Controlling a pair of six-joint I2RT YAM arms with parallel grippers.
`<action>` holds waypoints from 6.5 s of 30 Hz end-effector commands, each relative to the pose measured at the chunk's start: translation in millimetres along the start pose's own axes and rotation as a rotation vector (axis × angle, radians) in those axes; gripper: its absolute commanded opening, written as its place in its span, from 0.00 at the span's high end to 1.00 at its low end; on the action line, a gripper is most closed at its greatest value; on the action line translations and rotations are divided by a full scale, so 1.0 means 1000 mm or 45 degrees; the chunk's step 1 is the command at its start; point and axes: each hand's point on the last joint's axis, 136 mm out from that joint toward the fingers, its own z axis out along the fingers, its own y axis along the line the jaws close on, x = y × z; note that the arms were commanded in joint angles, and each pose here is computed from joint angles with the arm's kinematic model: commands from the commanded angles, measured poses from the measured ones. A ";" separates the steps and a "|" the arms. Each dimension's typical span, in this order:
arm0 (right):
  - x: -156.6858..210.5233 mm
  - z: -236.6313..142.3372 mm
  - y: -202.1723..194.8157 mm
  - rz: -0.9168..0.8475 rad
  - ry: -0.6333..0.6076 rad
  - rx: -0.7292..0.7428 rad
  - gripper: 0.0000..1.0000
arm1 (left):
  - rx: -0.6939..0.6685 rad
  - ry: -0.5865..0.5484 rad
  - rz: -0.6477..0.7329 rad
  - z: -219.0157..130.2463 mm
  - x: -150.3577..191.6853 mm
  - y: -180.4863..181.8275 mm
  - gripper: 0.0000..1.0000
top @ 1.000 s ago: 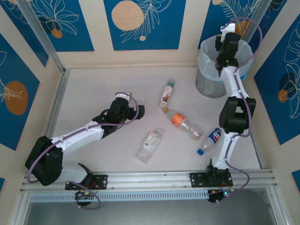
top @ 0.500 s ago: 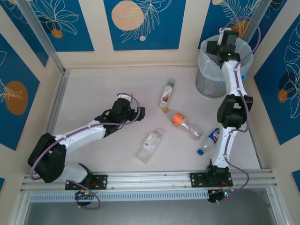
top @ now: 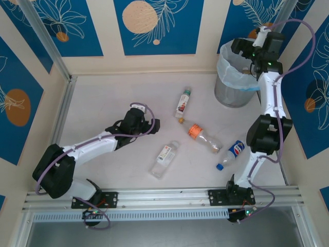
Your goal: Put the plastic bottles in the bin
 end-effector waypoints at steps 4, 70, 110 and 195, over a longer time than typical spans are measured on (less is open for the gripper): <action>-0.013 -0.034 0.019 0.123 -0.076 -0.077 0.00 | 0.093 0.083 0.067 -0.001 -0.002 -0.016 0.01; 0.184 -0.151 0.125 0.327 0.380 -0.237 0.00 | -0.071 0.779 0.628 -0.052 0.209 -0.076 0.39; 0.258 -0.157 0.188 0.595 0.854 -0.526 0.01 | 0.308 0.047 0.515 -0.005 0.031 -0.134 0.55; 0.126 -0.116 0.143 0.336 0.284 -0.411 0.69 | -0.253 -0.302 -0.270 -0.047 -0.019 0.036 0.01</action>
